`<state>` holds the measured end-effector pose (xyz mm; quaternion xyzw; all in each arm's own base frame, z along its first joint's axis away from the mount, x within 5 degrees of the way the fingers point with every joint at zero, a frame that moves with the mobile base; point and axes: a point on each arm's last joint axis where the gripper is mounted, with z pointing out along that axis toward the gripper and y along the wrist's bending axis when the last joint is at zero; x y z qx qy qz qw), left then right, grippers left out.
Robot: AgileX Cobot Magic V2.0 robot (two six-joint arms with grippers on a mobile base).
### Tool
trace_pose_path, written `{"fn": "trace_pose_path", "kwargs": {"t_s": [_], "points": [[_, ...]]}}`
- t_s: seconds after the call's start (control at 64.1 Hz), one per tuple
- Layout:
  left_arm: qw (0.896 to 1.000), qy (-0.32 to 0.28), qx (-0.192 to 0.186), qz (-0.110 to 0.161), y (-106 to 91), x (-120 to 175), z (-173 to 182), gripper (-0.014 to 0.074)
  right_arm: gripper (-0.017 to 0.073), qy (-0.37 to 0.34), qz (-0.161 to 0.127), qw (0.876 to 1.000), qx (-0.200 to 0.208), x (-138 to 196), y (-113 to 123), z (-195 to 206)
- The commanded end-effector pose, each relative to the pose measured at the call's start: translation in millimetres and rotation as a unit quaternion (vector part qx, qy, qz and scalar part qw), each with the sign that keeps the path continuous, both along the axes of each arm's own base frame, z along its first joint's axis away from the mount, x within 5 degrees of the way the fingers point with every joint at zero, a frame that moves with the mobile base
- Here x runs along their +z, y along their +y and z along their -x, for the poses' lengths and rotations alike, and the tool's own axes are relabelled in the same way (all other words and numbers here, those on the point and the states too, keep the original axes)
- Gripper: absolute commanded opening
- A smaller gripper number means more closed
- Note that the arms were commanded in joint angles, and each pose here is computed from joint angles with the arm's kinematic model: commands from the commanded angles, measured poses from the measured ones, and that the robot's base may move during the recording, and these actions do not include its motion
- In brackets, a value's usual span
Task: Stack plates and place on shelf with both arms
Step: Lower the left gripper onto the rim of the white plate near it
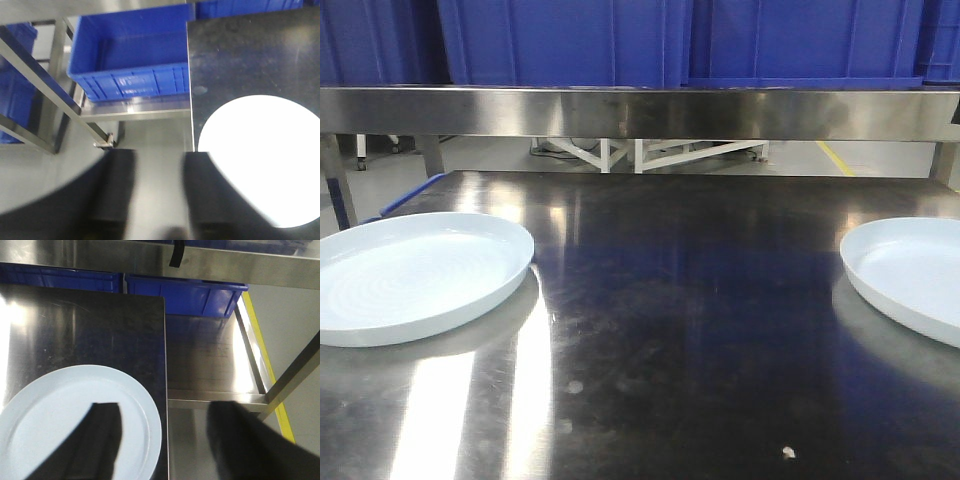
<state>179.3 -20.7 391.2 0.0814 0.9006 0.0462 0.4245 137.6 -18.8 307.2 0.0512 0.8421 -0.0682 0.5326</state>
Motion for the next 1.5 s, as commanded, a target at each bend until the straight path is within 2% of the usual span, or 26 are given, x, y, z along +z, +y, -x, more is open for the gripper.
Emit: {"fn": "trace_pose_path", "kwargs": {"t_s": [0.0, 0.094, 0.468, 0.64, 1.014, 1.482], "points": [[0.999, -0.027, -0.011, 0.025, -7.9, 5.4, -14.8, 0.0569, 0.0568, -0.058, 0.015, 0.998, 0.013, 19.6, 1.2, -4.2], [0.999, 0.012, -0.013, 0.036, -14.6, -10.7, -34.8, 0.0580, 0.0529, -0.051, 0.014, 0.999, 0.010, 18.3, 0.7, -3.7], [0.995, 0.100, -0.017, 0.012, -28.7, -73.4, -101.2, 0.0579, 0.0483, -0.043, 0.013, 0.999, 0.008, 17.0, 0.3, -3.1], [0.990, 0.138, -0.017, 0.006, -33.2, -102.0, -120.7, 0.0578, 0.0485, -0.009, 0.011, 1.000, 0.002, 9.4, -1.0, -8.0], [0.986, 0.165, -0.019, 0.009, -38.8, -132.8, -140.1, 0.0578, 0.0484, 0.034, 0.008, 0.999, 0.004, -4.9, -1.8, -26.5], [0.978, 0.206, -0.018, 0.001, -41.5, -164.5, -152.4, 0.0578, 0.0482, 0.034, 0.008, 0.999, 0.006, -5.8, -1.6, -29.1]]}}
